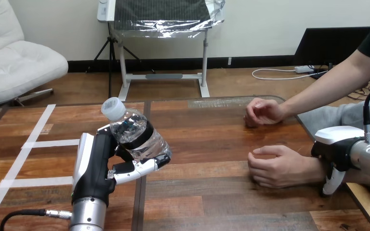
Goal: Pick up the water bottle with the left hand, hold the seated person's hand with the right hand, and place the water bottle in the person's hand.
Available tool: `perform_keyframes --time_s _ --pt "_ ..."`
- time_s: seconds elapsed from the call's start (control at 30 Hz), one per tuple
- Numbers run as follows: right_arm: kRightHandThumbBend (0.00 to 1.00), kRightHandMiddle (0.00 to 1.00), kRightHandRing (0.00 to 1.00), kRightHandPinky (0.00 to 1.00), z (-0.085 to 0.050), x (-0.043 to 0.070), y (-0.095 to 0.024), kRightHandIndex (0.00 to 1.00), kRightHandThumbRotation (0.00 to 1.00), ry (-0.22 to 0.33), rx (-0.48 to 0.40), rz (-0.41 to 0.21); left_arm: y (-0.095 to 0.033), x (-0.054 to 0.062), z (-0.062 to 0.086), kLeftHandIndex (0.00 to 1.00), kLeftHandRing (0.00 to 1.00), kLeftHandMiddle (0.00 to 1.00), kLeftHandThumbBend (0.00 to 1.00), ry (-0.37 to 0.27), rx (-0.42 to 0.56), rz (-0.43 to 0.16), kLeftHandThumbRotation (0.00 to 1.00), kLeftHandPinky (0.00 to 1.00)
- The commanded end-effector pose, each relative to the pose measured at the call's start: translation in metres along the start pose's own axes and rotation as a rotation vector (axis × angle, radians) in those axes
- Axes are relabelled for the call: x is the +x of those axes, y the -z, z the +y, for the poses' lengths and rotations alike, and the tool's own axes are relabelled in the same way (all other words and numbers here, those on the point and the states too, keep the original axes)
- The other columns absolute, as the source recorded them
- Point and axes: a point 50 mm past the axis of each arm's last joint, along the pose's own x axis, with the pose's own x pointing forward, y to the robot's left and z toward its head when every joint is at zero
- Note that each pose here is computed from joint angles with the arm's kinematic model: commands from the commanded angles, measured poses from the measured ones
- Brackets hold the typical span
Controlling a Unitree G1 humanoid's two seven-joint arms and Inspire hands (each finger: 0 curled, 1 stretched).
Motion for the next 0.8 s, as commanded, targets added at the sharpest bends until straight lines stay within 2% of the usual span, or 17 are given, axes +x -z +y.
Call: perform_keyframes --time_s 0.0,0.2,0.4,0.6,0.77 --pt "0.64 0.64 0.56 0.47 0.0104 0.0094 -0.0227 0.63 0.01 -0.048 -0.031 -0.072 -0.0249 0.0130 0.0101 0.51 0.39 0.44 0.56 -0.044 0.007 -0.118 0.00 0.37" --pt "0.64 0.62 0.52 0.43 0.0125 0.0104 -0.0255 0.62 0.02 -0.038 -0.080 -0.094 -0.0245 0.0126 0.0105 0.51 0.39 0.44 0.57 -0.051 -0.004 -0.109 0.00 0.37" --pt "0.65 0.60 0.50 0.40 0.0148 0.0120 -0.0272 0.61 0.05 -0.018 -0.067 -0.099 -0.0242 0.0126 0.0115 0.51 0.39 0.44 0.57 -0.052 0.011 -0.118 0.00 0.37" --pt "0.67 0.58 0.47 0.36 0.0170 0.0120 -0.0290 0.64 0.05 0.030 -0.079 -0.107 -0.0233 0.0126 0.0125 0.51 0.39 0.44 0.57 -0.052 0.003 -0.120 0.00 0.37" --pt "0.68 0.55 0.43 0.32 0.0185 0.0123 -0.0282 0.64 0.02 0.065 -0.013 -0.118 -0.0230 0.0126 0.0131 0.51 0.40 0.44 0.57 -0.051 -0.005 -0.113 0.00 0.38"
